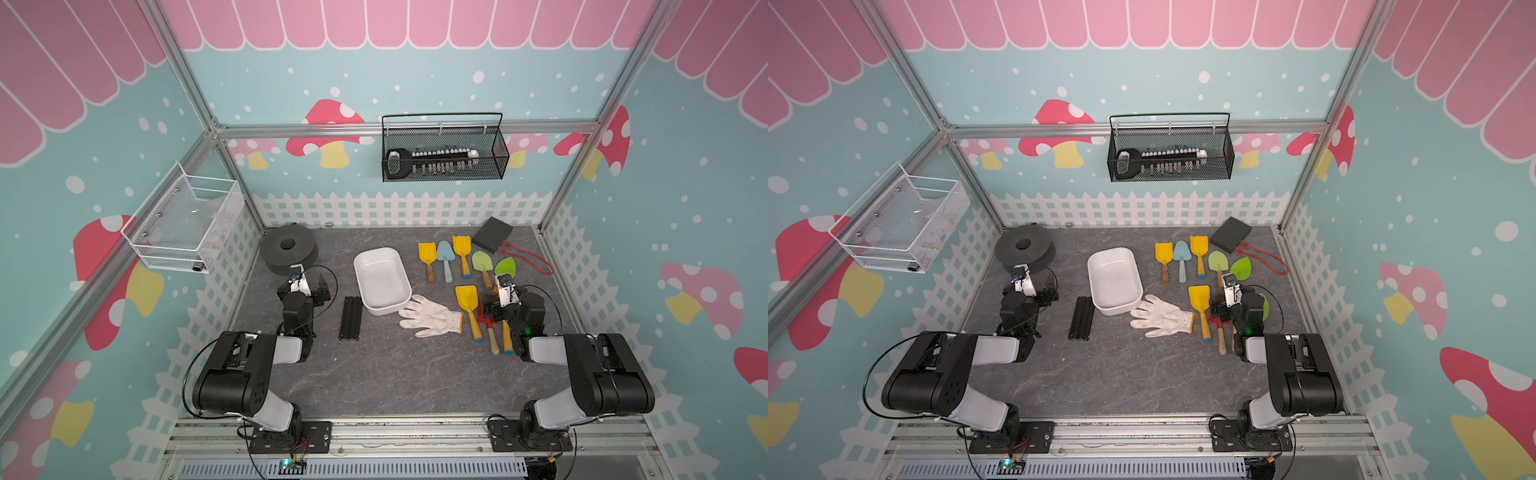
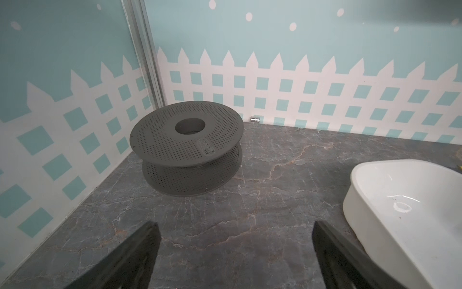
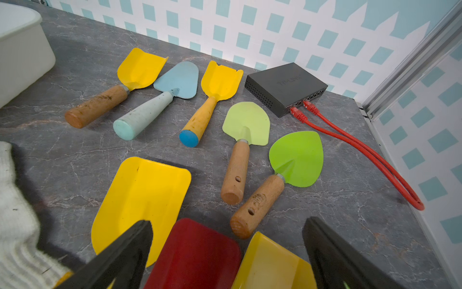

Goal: Take the shovel out of the storage box
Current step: Reset both arms

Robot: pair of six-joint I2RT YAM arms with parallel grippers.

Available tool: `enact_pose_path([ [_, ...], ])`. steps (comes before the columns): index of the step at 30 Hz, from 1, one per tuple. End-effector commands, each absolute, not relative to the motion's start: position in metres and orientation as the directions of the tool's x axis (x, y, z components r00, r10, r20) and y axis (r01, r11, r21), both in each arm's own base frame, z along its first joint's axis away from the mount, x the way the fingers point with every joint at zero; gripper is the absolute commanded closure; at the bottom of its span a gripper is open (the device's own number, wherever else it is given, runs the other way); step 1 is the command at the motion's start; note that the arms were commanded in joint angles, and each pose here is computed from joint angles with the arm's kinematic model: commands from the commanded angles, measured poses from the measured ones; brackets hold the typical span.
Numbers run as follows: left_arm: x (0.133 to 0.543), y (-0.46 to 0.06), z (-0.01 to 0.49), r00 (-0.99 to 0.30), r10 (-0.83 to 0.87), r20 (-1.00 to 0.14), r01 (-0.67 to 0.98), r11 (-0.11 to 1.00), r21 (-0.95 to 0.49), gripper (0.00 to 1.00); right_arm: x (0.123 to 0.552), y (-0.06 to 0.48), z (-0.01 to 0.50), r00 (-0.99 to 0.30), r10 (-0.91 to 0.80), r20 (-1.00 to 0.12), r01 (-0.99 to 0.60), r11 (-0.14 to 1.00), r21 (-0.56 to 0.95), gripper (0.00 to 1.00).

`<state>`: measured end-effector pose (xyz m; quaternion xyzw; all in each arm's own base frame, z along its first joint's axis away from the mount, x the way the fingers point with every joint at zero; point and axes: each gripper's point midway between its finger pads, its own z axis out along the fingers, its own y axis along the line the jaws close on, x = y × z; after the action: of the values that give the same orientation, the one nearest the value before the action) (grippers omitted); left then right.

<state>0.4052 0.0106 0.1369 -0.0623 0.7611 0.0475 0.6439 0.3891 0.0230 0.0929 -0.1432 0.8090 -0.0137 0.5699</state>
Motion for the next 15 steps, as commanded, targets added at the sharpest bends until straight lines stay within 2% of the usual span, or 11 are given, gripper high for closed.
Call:
enact_pose_path([
  [1,0.4028,0.0083,0.1155,-0.266,-0.014,-0.964,-0.129,0.991,0.021,0.01,0.3942,0.0268,0.0957,-0.302,-0.253,-0.919,-0.231,0.955,-0.187,0.00],
  [15,0.4026,0.0085,0.1156,-0.262,-0.015,-0.965,-0.130,0.991,0.020,0.01,0.3942,0.0268,0.0959,-0.302,-0.254,-0.919,-0.231,0.955,-0.188,0.00],
])
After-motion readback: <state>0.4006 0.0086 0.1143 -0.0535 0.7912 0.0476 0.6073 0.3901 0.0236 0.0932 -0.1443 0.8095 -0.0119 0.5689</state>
